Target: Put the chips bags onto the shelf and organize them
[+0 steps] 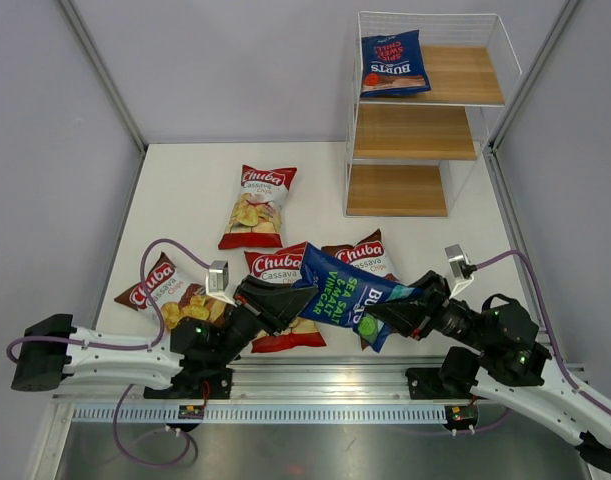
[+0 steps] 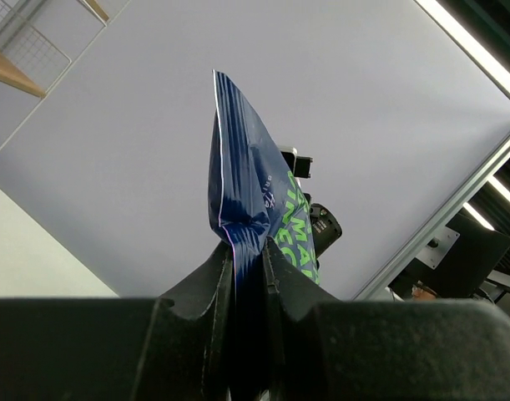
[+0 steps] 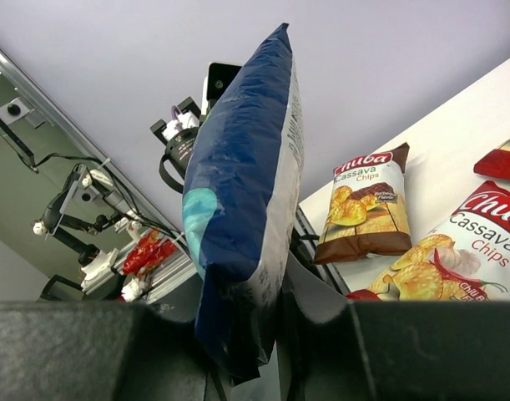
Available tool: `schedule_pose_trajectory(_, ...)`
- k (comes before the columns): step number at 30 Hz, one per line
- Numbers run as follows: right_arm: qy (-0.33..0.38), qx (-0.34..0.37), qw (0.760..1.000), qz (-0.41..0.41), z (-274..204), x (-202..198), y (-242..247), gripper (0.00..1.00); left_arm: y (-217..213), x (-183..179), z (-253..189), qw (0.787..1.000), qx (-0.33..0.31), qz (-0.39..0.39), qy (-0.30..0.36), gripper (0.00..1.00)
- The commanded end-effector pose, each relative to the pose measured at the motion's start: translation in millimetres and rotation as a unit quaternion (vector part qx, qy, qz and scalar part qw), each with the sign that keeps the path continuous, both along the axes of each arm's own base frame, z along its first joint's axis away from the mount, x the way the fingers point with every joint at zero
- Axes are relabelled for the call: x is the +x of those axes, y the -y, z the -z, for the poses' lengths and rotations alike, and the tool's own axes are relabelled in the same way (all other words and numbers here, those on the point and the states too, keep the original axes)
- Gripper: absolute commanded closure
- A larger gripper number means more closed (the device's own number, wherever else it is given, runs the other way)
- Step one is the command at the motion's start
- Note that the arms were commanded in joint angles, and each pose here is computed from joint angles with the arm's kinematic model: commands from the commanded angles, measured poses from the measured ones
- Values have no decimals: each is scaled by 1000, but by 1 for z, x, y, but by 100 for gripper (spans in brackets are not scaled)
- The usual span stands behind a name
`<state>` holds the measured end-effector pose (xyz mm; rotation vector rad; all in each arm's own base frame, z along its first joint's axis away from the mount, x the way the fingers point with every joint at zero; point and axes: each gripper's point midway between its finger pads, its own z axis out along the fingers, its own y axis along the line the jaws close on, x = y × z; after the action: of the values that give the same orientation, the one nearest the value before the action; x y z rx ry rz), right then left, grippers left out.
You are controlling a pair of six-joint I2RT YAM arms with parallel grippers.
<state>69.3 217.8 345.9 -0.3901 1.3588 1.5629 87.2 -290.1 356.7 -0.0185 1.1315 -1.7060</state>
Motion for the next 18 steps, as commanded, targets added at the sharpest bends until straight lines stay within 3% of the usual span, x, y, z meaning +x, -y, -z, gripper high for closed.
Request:
schedule_pose_trajectory(1,45,115,990,69,-66,7,36,80,-51,14,-46,991,-123,-57,-3,95)
schedule_pose_trajectory(7,39,116,989,81,-71,11,39,84,-52,18,-37,991,-119,-67,-10,92)
schedule_pose_trajectory(10,30,98,991,84,-71,13,37,89,-58,26,-36,991,-97,-94,-21,72)
schedule_pose_trajectory(11,27,92,992,84,-70,14,36,90,-60,30,-35,990,-86,-106,-23,63)
schedule_pose_trajectory(12,11,72,992,103,-62,24,33,91,-75,36,-41,987,-95,-125,-41,48)
schedule_pose_trajectory(13,7,71,992,109,-65,26,34,91,-71,41,-34,987,-59,-136,-53,41)
schedule_pose_trajectory(15,-10,64,990,125,-62,37,30,92,-96,51,-39,980,-66,-169,-86,23)
schedule_pose_trajectory(16,-15,68,989,132,-64,40,29,92,-94,57,-23,977,-23,-186,-99,21)
schedule_pose_trajectory(18,-22,71,985,158,-75,52,29,92,-118,68,-25,964,-28,-219,-151,12)
